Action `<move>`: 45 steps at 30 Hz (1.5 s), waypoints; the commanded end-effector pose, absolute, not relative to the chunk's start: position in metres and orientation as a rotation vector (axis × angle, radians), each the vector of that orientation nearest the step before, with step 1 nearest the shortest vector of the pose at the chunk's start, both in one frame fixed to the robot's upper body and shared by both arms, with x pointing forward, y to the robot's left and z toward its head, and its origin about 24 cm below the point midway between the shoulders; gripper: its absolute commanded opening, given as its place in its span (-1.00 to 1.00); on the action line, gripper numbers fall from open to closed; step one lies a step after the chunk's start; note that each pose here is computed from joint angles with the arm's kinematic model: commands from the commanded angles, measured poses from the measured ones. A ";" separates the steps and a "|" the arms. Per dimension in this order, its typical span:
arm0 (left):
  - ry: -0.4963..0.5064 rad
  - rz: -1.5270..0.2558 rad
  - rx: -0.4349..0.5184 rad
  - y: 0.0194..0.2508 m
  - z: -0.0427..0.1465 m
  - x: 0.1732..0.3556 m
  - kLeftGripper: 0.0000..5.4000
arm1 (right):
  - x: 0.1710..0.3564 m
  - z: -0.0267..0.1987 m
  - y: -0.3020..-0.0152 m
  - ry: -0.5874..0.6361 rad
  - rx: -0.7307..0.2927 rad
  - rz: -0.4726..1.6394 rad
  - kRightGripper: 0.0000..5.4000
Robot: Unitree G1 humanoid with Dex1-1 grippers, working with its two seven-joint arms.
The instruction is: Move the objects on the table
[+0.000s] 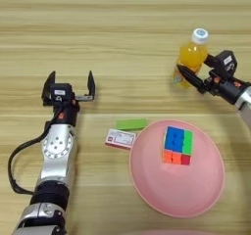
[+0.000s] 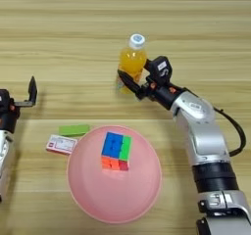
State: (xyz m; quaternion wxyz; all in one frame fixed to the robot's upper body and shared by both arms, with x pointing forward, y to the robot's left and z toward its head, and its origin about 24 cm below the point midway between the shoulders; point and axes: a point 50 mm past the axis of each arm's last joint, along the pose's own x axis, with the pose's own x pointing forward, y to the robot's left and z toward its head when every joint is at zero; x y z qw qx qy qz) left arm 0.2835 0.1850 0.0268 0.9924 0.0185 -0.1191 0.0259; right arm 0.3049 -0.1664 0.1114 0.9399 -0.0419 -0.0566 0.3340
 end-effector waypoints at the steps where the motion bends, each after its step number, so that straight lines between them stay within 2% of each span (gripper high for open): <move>1: -0.244 0.049 0.033 0.183 0.028 0.285 1.00 | 0.300 0.120 -0.176 -0.146 -0.087 0.683 0.24; 15: -0.243 0.050 0.036 0.185 0.027 0.284 1.00 | 0.292 0.083 -0.208 -0.015 -0.135 0.595 0.24; 23: -0.241 0.050 0.040 0.186 0.027 0.285 1.00 | 0.293 0.064 -0.221 0.018 -0.162 0.542 0.24; 34: -0.243 0.049 0.041 0.187 0.027 0.285 1.00 | 0.291 0.045 -0.217 0.040 -0.174 0.555 0.24; 43: -0.243 0.050 0.042 0.188 0.026 0.285 1.00 | 0.289 0.041 -0.212 0.049 -0.166 0.582 0.24; 44: -0.243 0.050 0.042 0.188 0.026 0.285 1.00 | 0.288 0.041 -0.212 0.050 -0.163 0.588 0.37; 45: -0.244 0.049 0.042 0.188 0.027 0.285 1.00 | 0.288 0.041 -0.211 0.049 -0.160 0.594 0.39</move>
